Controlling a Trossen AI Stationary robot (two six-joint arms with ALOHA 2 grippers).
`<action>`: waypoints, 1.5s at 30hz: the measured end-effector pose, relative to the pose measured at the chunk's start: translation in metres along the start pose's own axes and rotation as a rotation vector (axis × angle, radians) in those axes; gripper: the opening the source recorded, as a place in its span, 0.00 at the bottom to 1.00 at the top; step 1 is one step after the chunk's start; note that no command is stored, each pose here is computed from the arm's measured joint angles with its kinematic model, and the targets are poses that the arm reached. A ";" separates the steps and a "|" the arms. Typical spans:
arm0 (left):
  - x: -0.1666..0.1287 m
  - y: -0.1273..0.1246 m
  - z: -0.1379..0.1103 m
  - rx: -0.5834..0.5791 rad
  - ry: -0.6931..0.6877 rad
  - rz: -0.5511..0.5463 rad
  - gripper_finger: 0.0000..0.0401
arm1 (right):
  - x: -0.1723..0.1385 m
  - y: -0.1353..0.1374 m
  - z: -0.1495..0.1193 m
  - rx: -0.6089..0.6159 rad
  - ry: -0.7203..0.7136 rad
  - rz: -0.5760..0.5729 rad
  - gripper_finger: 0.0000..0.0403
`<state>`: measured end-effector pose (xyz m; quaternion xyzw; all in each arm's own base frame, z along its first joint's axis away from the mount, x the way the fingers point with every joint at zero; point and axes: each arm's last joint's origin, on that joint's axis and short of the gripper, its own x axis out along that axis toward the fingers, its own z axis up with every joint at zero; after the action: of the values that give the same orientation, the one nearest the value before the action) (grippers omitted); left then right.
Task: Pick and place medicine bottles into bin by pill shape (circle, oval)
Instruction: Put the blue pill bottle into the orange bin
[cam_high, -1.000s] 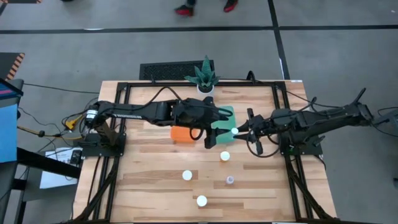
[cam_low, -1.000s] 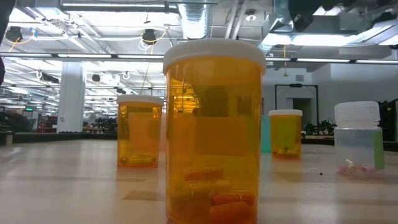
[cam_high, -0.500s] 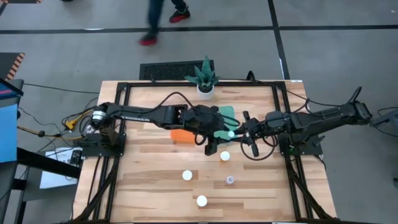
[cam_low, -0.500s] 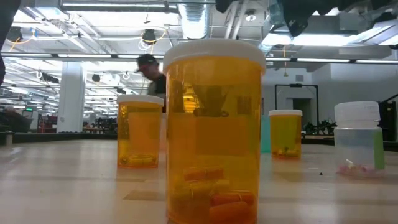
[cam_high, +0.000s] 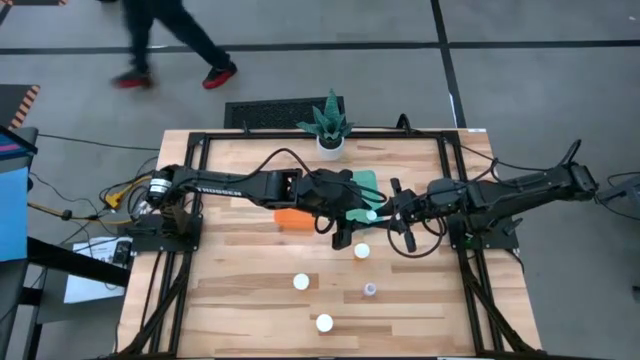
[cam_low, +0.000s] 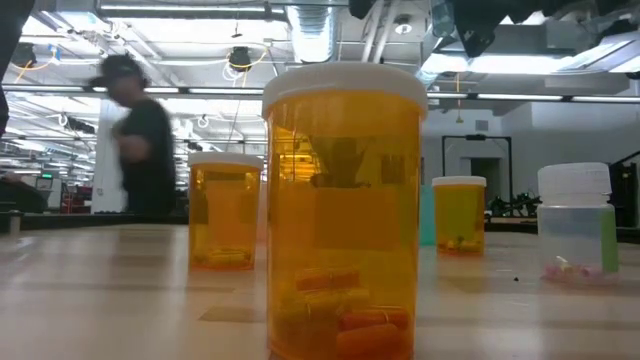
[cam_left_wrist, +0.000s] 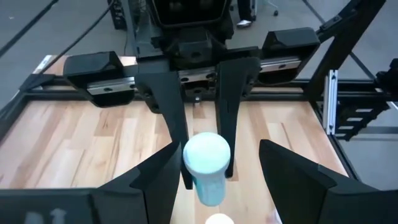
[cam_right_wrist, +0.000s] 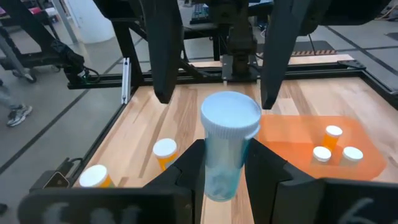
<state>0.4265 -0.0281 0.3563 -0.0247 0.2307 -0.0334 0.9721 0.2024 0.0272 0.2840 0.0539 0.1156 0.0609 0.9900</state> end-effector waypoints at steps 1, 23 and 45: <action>0.001 0.000 0.000 0.000 0.002 0.001 0.52 | 0.000 0.000 0.000 0.000 -0.002 0.000 0.25; 0.001 0.003 0.002 -0.004 -0.023 0.022 0.45 | 0.000 0.000 0.001 -0.003 -0.012 0.000 0.25; 0.001 0.007 -0.001 -0.034 0.015 -0.010 0.38 | 0.000 0.000 0.003 -0.020 -0.028 0.001 0.25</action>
<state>0.4271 -0.0210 0.3543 -0.0420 0.2383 -0.0347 0.9697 0.2029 0.0273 0.2867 0.0452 0.1009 0.0620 0.9919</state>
